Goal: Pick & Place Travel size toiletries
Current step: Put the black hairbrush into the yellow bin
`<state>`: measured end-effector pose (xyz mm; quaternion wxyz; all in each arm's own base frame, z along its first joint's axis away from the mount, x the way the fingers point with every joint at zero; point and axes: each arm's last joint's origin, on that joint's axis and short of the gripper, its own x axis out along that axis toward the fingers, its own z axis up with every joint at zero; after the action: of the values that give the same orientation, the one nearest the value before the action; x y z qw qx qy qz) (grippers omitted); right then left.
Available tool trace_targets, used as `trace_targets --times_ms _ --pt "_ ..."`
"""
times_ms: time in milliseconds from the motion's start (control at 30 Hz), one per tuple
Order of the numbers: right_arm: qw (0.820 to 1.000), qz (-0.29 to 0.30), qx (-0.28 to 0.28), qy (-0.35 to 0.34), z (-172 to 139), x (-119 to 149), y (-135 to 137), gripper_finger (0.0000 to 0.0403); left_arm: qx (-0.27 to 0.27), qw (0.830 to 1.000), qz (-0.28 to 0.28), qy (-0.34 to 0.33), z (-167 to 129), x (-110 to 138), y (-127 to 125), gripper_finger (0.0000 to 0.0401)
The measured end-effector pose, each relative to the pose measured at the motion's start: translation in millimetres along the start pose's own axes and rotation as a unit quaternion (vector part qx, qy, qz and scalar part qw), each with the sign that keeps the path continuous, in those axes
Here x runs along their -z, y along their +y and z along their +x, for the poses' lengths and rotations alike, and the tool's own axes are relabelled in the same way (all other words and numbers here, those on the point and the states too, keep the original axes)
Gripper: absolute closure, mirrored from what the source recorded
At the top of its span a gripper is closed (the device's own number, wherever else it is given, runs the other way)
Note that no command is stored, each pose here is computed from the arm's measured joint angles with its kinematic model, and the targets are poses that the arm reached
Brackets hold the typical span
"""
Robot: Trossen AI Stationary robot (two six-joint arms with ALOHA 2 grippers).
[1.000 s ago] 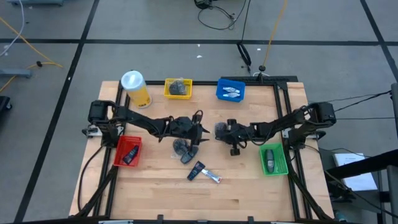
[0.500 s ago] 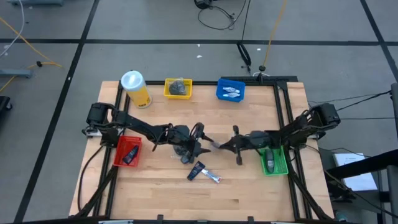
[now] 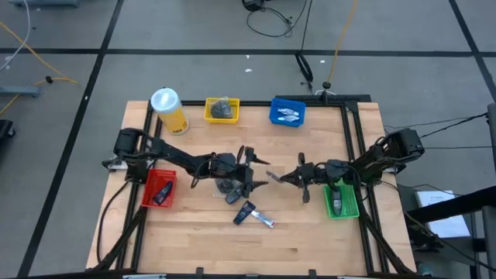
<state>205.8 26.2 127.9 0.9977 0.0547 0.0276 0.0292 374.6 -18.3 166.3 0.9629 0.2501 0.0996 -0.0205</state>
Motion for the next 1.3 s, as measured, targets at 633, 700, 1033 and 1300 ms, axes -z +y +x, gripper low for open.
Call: trace_targets --times_ms 633,700,1033,1300 --pt "1.0 -0.003 0.0 0.002 0.4 0.2 0.0 0.0403 0.053 0.996 -0.053 0.038 37.6 17.7 -3.9 0.0258" --pt "1.0 -0.002 0.0 0.002 0.4 0.2 0.0 0.04 0.058 0.995 -0.064 0.057 33.3 14.1 -1.5 0.0294" --pt "0.998 0.035 0.045 0.002 0.1 0.5 -8.7 0.027 -0.026 0.959 -0.107 0.262 -38.5 -25.8 42.2 0.0371" --pt "0.999 0.014 0.047 0.02 0.0 3.9 -9.1 0.022 -0.122 0.897 -0.156 0.396 -94.0 -18.7 147.2 0.0391"
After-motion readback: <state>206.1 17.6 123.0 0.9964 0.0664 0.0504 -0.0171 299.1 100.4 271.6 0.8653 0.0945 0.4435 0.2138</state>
